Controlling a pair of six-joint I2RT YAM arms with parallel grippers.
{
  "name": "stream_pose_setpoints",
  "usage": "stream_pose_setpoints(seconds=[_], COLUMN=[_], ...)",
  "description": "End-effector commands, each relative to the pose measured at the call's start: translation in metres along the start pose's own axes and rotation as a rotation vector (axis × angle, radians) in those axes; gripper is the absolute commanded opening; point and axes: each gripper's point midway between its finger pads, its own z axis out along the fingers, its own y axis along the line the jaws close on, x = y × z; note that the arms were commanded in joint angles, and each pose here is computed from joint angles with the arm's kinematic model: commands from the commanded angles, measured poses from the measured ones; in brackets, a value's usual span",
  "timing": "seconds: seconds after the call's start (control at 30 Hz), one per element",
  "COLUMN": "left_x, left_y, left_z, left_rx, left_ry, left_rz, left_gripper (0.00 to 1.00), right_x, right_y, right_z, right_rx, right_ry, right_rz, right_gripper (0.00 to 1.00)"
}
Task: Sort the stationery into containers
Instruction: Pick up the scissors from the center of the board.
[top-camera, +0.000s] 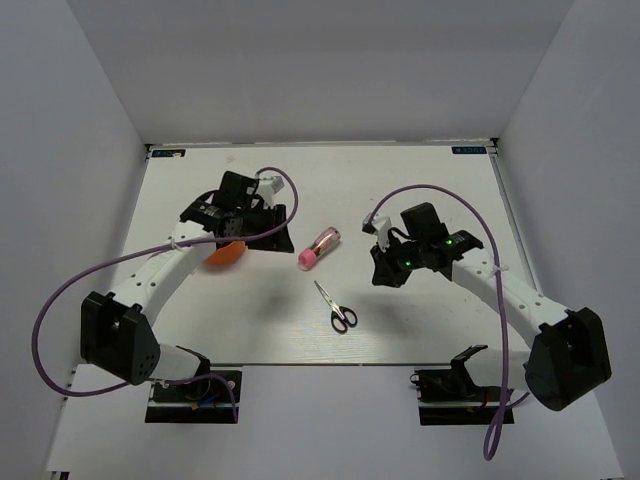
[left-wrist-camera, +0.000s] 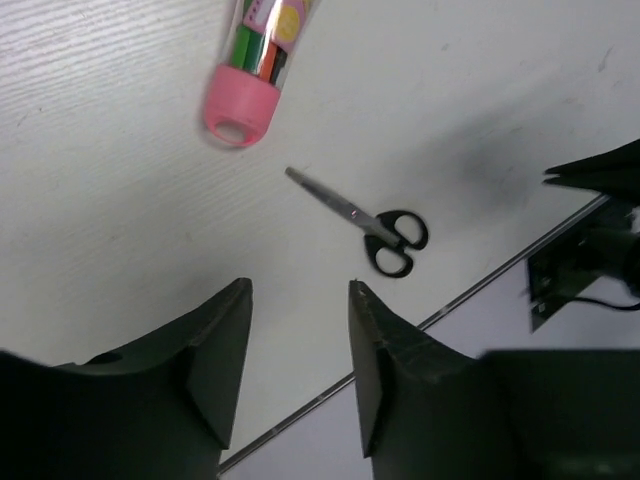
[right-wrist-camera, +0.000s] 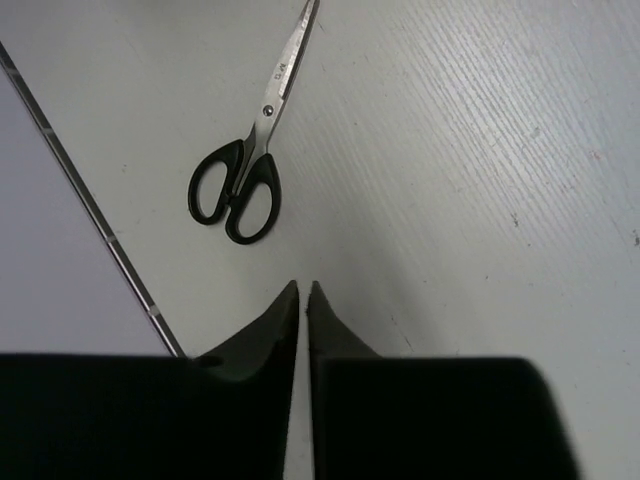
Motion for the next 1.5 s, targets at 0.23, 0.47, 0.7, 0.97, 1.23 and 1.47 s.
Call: stream_pose_setpoints(seconds=[0.23,0.47,0.7,0.97,1.23,1.47], left_x=[0.046,0.081,0.090,0.098,0.103,0.115], left_y=[-0.008,-0.004,-0.038,-0.081,-0.134,-0.152], left_z=[0.009,-0.021,-0.014,0.012,0.058,0.098], left_rx=[-0.134,-0.181,-0.180,-0.160,0.087,0.209], left_ry=[0.086,0.105,0.051,0.137,0.232,0.291], left_rz=[0.032,0.182,0.270,0.540,0.871,0.938], left_gripper=[0.23,0.60,0.46,0.27,0.57,0.57], right_x=[0.003,0.011,0.009,0.005,-0.007,-0.010], right_y=[0.015,0.026,-0.022,-0.074,-0.101,-0.103], right_z=[0.003,0.015,0.013,-0.014,-0.055,-0.079], right_rx=[-0.119,-0.217,0.066,0.391,0.590,0.641], right_ry=[-0.029,0.031,0.067,0.008,-0.086,-0.156], right_rz=[-0.013,0.040,0.123,0.143,0.057,0.000], right_gripper=[0.00,0.20,0.17,0.00,0.00,0.01])
